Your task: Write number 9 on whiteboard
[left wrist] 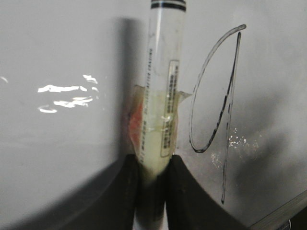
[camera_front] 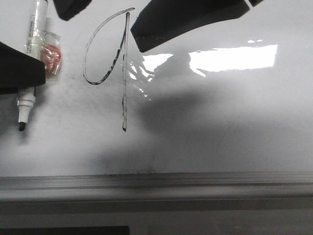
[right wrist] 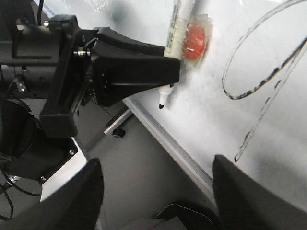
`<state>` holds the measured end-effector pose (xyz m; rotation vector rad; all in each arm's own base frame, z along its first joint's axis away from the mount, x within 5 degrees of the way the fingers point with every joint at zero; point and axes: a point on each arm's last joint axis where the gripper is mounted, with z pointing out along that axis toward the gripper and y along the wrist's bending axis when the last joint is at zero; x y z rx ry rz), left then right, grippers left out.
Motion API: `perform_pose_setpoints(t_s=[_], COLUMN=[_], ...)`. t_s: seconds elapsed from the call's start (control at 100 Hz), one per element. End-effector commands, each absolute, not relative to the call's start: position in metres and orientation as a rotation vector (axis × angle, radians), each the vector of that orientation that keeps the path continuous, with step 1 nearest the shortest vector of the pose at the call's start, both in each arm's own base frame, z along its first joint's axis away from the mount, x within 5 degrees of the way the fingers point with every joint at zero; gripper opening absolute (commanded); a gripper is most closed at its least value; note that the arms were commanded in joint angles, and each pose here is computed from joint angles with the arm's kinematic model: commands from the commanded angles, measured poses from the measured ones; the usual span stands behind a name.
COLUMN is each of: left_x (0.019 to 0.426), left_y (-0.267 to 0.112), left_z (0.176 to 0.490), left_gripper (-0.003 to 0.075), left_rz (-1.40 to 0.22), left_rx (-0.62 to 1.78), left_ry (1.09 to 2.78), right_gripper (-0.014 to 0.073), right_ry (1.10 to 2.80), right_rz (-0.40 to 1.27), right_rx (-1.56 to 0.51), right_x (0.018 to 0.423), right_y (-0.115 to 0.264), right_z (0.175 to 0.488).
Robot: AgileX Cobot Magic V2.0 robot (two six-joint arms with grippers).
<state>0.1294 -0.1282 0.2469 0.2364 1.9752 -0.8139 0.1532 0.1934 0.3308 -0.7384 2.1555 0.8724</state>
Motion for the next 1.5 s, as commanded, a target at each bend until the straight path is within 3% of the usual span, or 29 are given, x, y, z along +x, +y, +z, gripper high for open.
perform_pose_setpoints(t_s=[0.0, 0.09, 0.24, 0.33, 0.4, 0.52, 0.62, 0.77, 0.9, 1.09, 1.26, 1.49], left_x=[0.133, 0.133, 0.132, 0.130, 0.126, 0.117, 0.105, 0.086, 0.073, 0.062, 0.061, 0.061], left_y=[-0.128, -0.128, -0.127, -0.124, -0.121, -0.112, -0.103, -0.087, -0.074, -0.062, -0.061, -0.061], left_z=[0.256, 0.255, 0.260, 0.265, 0.271, 0.283, 0.294, 0.305, 0.298, 0.262, 0.244, 0.232], left_gripper=[-0.0015, 0.0055, 0.0337, 0.0440, 0.0457, 0.0453, 0.0375, -0.0023, -0.0020, -0.0020, -0.0020, -0.0020], left_rz=[-0.831, -0.832, -0.848, -0.861, -0.878, -0.905, -0.906, -0.856, -0.868, -0.846, -0.853, -0.846], left_rx=[0.192, 0.193, 0.179, 0.171, 0.166, 0.183, 0.246, 0.384, 0.376, 0.397, 0.384, 0.391], left_ry=[1.933, 1.936, 1.915, 1.884, 1.853, 1.781, 1.702, 1.576, 1.524, 1.539, 1.591, 1.630], right_gripper=[0.0417, 0.0417, 0.0405, 0.0318, 0.0188, -0.0066, -0.0063, -0.0063, -0.0063, -0.0063, -0.0063, -0.0063], right_ry=[2.073, 2.074, 2.067, 2.043, 2.021, 1.961, 1.877, 1.729, 1.606, 1.480, 1.480, 1.510], right_rz=[0.906, 0.906, 0.903, 0.875, 0.858, 0.826, 0.783, 0.687, 0.649, 0.643, 0.640, 0.634], right_rx=[-0.698, -0.699, -0.696, -0.701, -0.702, -0.690, -0.674, -0.673, -0.634, -0.556, -0.557, -0.573], right_x=[0.154, 0.154, 0.154, 0.156, 0.155, 0.149, 0.140, 0.123, 0.103, 0.079, 0.067, 0.065], right_y=[0.194, 0.194, 0.194, 0.193, 0.190, 0.179, 0.163, 0.136, 0.109, 0.078, 0.065, 0.063], right_z=[0.349, 0.348, 0.349, 0.350, 0.351, 0.351, 0.349, 0.337, 0.314, 0.278, 0.249, 0.237])
